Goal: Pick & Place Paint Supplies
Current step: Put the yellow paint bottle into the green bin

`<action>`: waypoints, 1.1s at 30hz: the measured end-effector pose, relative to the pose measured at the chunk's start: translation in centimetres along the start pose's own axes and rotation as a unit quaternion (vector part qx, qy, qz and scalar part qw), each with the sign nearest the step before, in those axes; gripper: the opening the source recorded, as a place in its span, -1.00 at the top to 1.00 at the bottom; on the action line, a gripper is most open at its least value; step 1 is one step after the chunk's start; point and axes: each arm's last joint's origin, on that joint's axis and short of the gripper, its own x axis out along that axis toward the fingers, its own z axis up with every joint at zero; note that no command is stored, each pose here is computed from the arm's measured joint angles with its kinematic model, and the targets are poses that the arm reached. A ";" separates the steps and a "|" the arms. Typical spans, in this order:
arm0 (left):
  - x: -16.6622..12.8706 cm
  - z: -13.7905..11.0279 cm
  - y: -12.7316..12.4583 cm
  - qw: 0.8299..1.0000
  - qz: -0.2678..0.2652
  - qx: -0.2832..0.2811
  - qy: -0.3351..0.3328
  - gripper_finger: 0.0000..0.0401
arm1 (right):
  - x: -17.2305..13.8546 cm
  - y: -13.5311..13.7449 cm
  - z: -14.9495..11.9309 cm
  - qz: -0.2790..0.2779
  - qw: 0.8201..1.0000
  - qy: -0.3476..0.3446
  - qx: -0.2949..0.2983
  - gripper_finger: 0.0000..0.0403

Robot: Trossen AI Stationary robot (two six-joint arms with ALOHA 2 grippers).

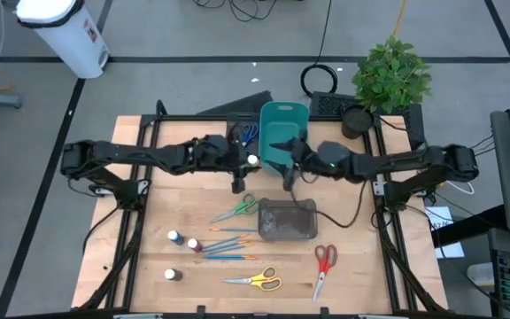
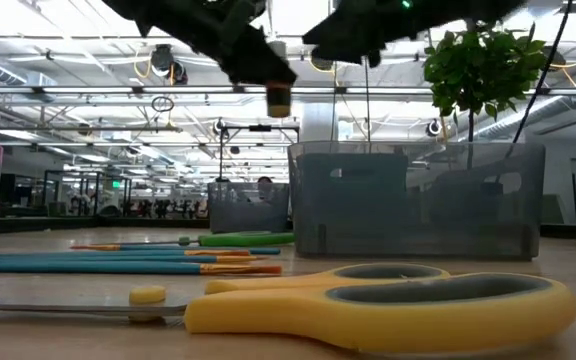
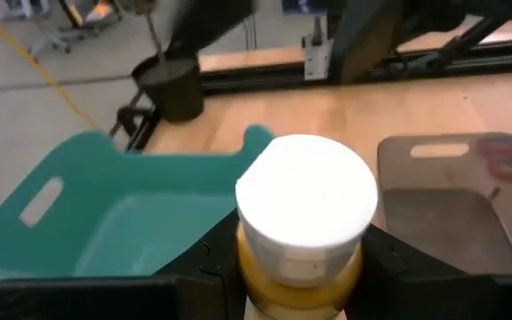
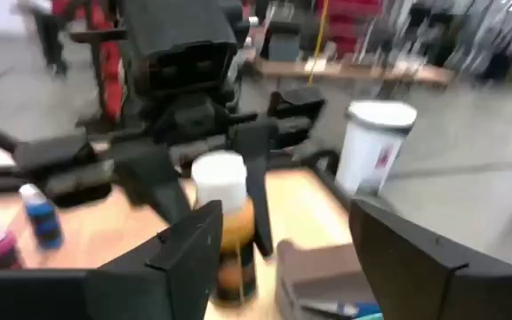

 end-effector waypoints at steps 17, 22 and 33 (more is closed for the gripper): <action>0.9 -0.7 -0.1 1.000 0.000 0.005 0.011 0.36 | 4.9 0.5 0.5 0.034 0.995 0.097 -0.003 -0.11; 0.9 -0.7 -0.1 1.000 0.002 0.003 0.012 0.36 | 4.9 0.5 0.5 0.036 0.995 0.098 -0.003 0.18; 0.9 -0.6 0.0 1.000 0.021 -0.006 0.013 0.36 | 4.9 0.5 0.5 0.038 0.995 0.097 -0.014 0.48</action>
